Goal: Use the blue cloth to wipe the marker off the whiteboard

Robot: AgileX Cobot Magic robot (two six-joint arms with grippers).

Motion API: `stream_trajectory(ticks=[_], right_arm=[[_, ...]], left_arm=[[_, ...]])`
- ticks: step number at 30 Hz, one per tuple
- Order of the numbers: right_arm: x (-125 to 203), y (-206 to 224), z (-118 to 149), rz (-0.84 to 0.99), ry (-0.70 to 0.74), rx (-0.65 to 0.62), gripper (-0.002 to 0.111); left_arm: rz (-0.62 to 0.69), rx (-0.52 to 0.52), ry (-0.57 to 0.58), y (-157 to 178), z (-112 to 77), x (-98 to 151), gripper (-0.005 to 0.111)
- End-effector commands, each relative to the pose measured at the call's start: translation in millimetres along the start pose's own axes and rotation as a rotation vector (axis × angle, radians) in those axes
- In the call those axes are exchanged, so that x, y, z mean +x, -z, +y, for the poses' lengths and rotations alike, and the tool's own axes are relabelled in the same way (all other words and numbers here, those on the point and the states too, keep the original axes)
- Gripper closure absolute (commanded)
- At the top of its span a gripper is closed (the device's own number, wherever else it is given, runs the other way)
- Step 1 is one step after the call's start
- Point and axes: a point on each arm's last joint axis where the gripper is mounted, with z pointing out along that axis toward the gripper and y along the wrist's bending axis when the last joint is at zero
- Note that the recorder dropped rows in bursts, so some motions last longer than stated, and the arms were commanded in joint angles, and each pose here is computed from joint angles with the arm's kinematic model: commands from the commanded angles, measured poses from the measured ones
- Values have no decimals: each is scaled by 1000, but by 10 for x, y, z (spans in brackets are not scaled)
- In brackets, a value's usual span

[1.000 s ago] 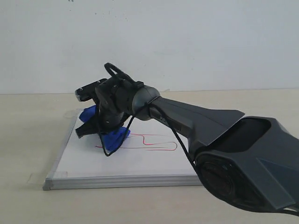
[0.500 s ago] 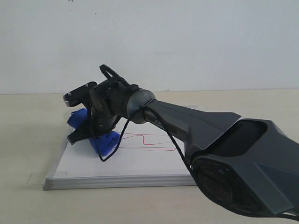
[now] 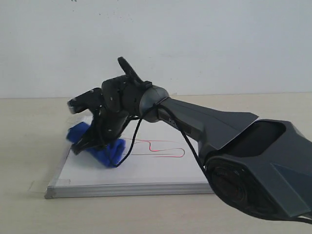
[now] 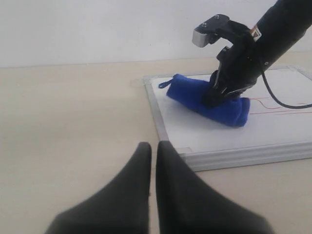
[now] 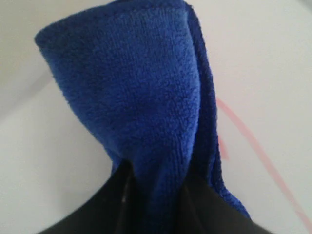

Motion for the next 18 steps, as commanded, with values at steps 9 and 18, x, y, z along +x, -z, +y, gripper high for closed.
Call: stream_trajectory(ticks=[9, 18], right_arm=[[205, -5, -257, 196, -23, 311, 109], [233, -5, -366, 185, -170, 260, 109]], left_arm=[[-17, -3, -2, 5, 2, -19, 103], [-17, -3, -2, 5, 2, -19, 103]])
